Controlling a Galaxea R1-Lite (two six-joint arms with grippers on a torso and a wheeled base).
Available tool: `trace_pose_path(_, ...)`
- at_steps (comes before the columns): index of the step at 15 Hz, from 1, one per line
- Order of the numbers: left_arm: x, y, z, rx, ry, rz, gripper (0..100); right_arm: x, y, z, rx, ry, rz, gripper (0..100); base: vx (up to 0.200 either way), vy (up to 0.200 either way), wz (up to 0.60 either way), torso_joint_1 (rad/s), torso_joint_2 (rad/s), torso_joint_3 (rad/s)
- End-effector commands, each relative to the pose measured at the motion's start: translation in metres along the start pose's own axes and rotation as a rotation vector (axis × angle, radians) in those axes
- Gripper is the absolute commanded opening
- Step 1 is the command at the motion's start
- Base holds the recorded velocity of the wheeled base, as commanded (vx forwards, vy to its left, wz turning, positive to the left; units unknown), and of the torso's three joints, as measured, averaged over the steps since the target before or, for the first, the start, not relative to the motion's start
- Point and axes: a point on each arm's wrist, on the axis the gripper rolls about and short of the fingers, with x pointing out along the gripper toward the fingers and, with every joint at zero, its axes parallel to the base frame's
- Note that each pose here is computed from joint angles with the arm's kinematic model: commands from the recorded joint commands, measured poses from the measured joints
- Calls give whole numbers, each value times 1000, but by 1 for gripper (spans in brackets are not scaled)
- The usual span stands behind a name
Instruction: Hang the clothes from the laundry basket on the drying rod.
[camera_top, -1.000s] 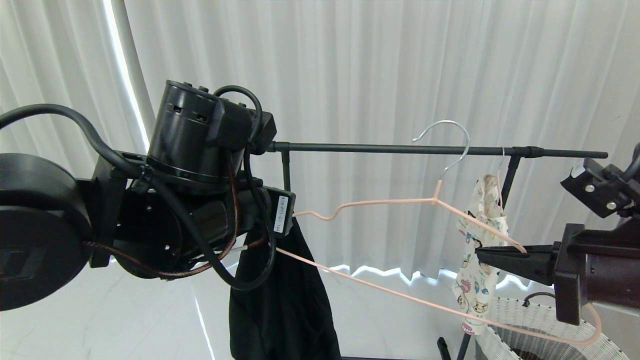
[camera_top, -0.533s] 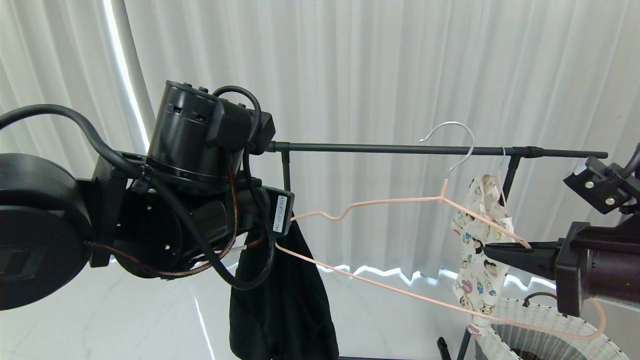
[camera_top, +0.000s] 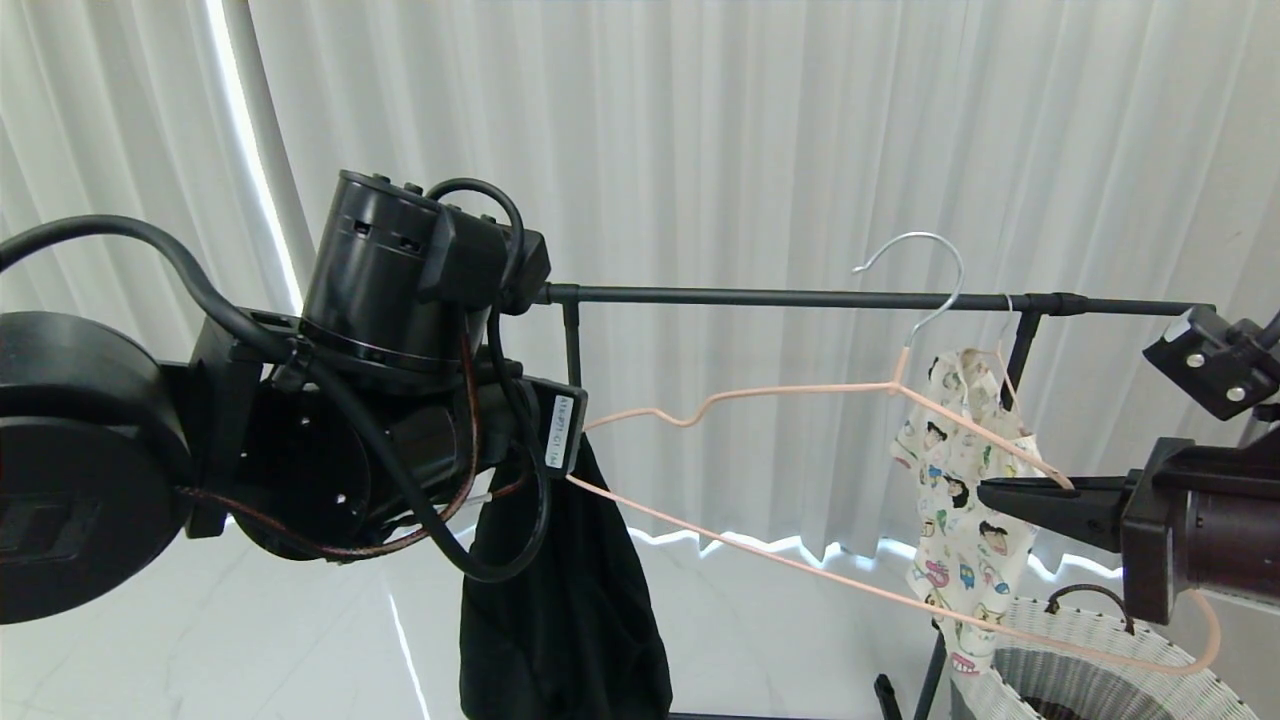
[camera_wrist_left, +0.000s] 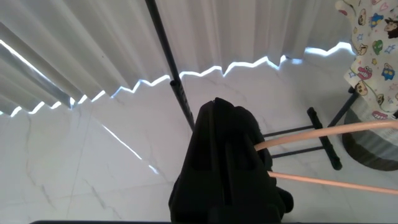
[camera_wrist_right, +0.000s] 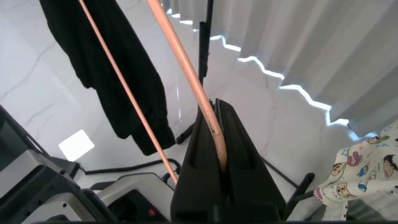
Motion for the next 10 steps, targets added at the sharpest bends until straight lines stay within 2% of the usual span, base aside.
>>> trace_pose_path(1, -1, 0, 1, -1, -4, -2, 0, 0, 0, 0, -1, 1, 1, 0, 0, 0, 0, 0, 0, 0)
trace_pose_path(8, -7, -10, 1, 14, -15, -36, 0, 13, 2, 7, -26, 13, 30, 0, 0, 0, 0, 0, 0, 0)
trace_pose_path(10, -7, -10, 2, 14, -18, -38, 0, 20, 8, 8, -46, 28, 61, 0, 0, 0, 0, 0, 0, 0)
